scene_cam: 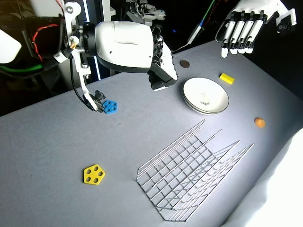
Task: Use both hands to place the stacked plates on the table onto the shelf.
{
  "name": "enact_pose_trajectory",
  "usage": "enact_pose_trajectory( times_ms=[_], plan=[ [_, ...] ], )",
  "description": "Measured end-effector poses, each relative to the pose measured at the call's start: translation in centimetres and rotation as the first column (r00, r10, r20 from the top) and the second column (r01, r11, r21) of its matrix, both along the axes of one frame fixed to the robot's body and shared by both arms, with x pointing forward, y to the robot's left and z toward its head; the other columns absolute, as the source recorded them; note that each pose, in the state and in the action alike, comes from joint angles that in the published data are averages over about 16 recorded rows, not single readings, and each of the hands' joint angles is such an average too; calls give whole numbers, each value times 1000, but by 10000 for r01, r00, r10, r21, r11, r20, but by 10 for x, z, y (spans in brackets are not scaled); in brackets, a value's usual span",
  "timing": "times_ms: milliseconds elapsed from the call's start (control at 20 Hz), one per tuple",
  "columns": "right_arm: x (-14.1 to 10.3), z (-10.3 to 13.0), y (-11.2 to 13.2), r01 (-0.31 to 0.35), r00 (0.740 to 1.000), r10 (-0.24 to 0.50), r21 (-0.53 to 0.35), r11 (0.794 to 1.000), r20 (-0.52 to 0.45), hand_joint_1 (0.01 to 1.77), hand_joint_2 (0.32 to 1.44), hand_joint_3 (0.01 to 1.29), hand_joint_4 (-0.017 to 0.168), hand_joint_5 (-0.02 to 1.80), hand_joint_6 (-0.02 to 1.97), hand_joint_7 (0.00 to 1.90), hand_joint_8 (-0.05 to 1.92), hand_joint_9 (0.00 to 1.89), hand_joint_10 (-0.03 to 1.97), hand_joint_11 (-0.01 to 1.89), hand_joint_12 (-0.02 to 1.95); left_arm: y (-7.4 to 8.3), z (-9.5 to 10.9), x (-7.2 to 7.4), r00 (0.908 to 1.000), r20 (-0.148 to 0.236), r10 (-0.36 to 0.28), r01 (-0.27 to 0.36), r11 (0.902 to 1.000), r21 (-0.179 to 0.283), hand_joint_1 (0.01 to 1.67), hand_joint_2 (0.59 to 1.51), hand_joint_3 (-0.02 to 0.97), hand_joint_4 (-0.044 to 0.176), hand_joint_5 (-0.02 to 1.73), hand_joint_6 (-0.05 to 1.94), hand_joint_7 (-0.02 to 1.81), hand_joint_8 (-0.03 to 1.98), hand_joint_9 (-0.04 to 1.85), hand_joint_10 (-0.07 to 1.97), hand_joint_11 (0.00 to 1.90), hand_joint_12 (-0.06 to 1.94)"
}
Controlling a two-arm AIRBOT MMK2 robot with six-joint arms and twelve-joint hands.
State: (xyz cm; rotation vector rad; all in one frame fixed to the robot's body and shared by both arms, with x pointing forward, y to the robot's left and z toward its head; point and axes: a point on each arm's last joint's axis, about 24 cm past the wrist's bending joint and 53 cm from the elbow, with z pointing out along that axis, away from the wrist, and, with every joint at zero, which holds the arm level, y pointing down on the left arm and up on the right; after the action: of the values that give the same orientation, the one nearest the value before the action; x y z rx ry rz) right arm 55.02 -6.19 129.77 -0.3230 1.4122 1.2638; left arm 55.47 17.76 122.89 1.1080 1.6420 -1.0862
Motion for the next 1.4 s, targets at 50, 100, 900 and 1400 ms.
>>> enact_pose_trajectory(
  times_ms=[50, 100, 900, 1400],
  plan=[
    [0, 0, 0, 27, 10000, -27, 4, 10000, 18, 246, 1063, 51, 3, 242, 885, 277, 855, 249, 879, 221, 833, -1, 0, 0, 10000, -73, -7, 7, 10000, -8, 92, 1114, 64, 0, 274, 111, 188, 455, 159, 508, 111, 582],
    [1, 0, 0, 46, 10000, -46, 1, 10000, 40, 223, 1070, 48, 2, 219, 795, 250, 769, 224, 790, 199, 747, -2, -1, 0, 9999, -149, -13, 13, 10000, -22, 84, 1108, 63, 0, 246, 100, 169, 406, 144, 456, 100, 519],
    [-4, 1, 3, 142, 9972, -135, -87, 9999, 738, 131, 1090, 16, 5, 21, 19, 22, 12, 17, 4, 21, -4, 2, -36, -15, 9845, -1616, -681, 823, 9932, 828, 17, 1062, 46, 1, 17, 4, 20, -12, 19, 8, 11, -12],
    [-17, -5, 9, 47, 9897, -29, -123, 9999, 1429, 765, 1013, 16, 6, 20, 19, 22, 10, 14, 5, 22, -4, 25, -92, -14, 9631, -2606, -674, 1170, 9767, 1797, 17, 1071, 42, 1, 19, 5, 19, -12, 16, 9, 13, -10]
  ],
)
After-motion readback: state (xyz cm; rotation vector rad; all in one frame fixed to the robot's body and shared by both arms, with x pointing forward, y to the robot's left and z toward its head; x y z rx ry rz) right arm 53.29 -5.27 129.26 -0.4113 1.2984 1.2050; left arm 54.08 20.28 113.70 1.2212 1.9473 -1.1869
